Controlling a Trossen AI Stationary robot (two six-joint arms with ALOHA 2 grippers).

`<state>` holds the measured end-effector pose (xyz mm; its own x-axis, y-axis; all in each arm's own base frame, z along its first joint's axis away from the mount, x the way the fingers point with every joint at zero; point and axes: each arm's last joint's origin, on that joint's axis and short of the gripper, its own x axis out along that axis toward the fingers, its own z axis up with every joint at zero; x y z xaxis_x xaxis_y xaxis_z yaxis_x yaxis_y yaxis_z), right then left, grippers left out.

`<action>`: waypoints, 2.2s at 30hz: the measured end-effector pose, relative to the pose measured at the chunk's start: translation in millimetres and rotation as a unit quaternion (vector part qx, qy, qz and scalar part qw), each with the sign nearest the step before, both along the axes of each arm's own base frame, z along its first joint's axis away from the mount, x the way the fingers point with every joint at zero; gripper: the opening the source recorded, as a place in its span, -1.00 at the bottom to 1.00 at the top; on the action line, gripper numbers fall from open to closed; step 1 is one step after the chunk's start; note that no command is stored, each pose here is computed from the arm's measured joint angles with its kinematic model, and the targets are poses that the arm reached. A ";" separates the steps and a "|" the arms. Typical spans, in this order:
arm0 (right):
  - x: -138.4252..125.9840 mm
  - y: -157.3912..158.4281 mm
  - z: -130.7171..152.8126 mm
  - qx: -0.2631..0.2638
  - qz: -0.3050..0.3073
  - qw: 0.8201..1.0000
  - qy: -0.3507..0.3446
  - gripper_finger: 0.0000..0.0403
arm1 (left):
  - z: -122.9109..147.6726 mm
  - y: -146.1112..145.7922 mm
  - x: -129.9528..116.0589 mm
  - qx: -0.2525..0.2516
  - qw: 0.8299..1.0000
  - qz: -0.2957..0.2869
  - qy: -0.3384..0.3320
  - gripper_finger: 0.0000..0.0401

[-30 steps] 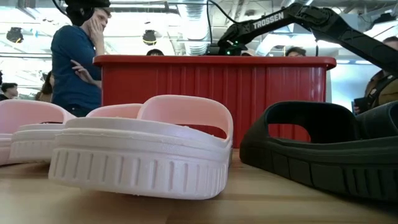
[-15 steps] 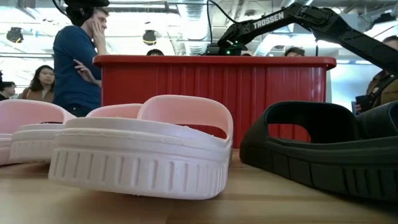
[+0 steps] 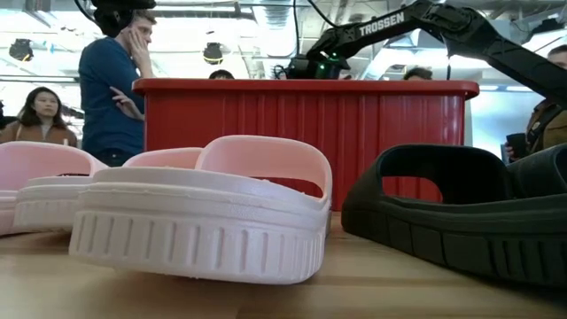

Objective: Pick and place slides into bin
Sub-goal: Put the black slide into the red container

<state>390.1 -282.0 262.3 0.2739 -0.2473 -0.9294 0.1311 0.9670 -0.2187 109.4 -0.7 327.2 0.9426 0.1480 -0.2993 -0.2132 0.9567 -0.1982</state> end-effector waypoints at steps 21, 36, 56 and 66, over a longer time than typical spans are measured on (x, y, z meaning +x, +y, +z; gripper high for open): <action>8.1 -8.9 -11.1 0.058 -0.026 0.995 -0.072 -0.42 | 0.0 -0.4 0.0 -0.006 1.000 -0.005 0.000 -1.00; 14.8 20.3 5.1 0.078 0.022 0.996 -0.050 -0.42 | -0.1 -0.3 0.0 0.006 1.000 -0.008 0.001 -1.00; -62.3 108.3 173.9 -0.023 0.028 0.981 -0.188 -0.42 | 0.1 -0.3 0.1 0.052 0.998 -0.022 0.008 -1.00; -113.6 168.4 222.9 -0.023 0.036 0.974 -0.222 -0.42 | 0.1 -1.8 0.2 0.044 0.998 -0.047 0.006 -1.00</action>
